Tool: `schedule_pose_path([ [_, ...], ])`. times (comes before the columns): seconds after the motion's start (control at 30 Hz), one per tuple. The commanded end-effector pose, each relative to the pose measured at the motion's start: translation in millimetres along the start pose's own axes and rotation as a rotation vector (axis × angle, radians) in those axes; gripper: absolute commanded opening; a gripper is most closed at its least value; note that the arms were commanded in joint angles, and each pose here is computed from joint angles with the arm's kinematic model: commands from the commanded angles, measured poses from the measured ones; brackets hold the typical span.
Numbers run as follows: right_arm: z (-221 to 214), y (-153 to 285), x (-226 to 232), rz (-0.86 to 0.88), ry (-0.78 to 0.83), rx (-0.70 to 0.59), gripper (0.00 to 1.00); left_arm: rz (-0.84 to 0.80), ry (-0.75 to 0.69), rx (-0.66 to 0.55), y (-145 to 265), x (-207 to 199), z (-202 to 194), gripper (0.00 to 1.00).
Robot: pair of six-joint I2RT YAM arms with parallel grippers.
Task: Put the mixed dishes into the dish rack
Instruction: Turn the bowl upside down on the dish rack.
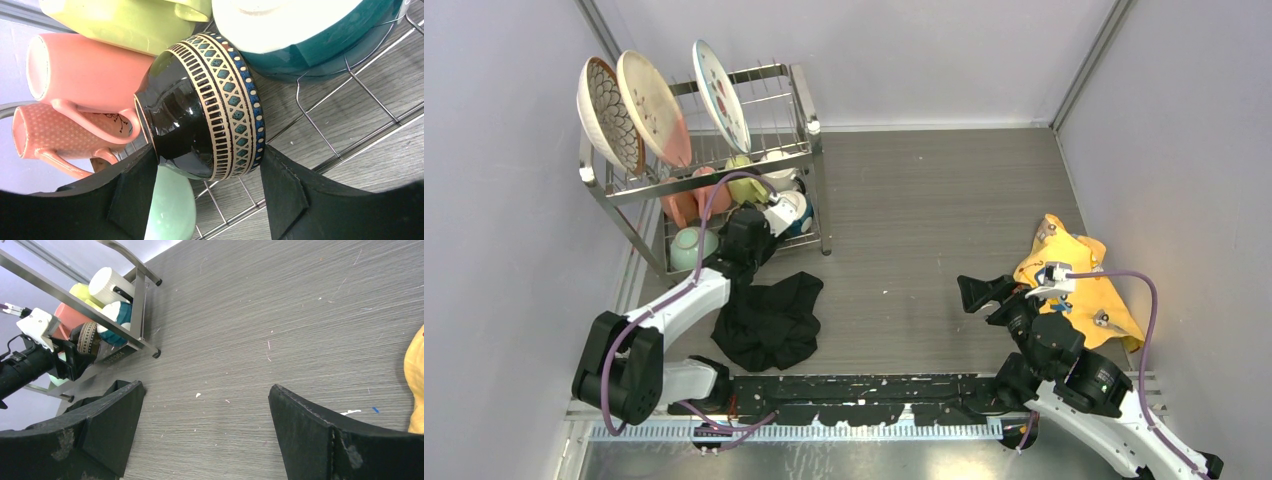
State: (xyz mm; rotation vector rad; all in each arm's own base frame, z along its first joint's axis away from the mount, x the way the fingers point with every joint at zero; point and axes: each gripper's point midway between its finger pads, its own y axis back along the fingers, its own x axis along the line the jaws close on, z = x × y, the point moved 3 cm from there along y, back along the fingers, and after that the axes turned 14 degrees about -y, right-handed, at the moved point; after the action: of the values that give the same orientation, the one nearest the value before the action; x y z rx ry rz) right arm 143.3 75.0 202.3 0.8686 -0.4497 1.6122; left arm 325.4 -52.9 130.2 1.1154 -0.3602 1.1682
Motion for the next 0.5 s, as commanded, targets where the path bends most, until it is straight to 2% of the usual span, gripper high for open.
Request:
schedule_pose_path([
  [0.0,13.6,5.9,11.9,0.038,-0.042,-0.03,1.0,-0.007,-0.011,-0.016,-0.2,-1.3,8.3,0.46],
  [0.1,13.0,5.7,11.9,0.038,-0.044,-0.028,1.0,0.023,-0.035,0.011,1.7,1.2,5.4,0.38],
  [0.27,13.3,6.0,12.5,0.041,-0.044,-0.028,1.0,0.075,-0.092,0.056,6.3,7.3,2.3,0.31],
  [0.47,13.1,6.0,12.5,0.041,-0.044,-0.026,1.0,0.142,-0.112,0.099,10.5,18.5,-3.0,0.28],
])
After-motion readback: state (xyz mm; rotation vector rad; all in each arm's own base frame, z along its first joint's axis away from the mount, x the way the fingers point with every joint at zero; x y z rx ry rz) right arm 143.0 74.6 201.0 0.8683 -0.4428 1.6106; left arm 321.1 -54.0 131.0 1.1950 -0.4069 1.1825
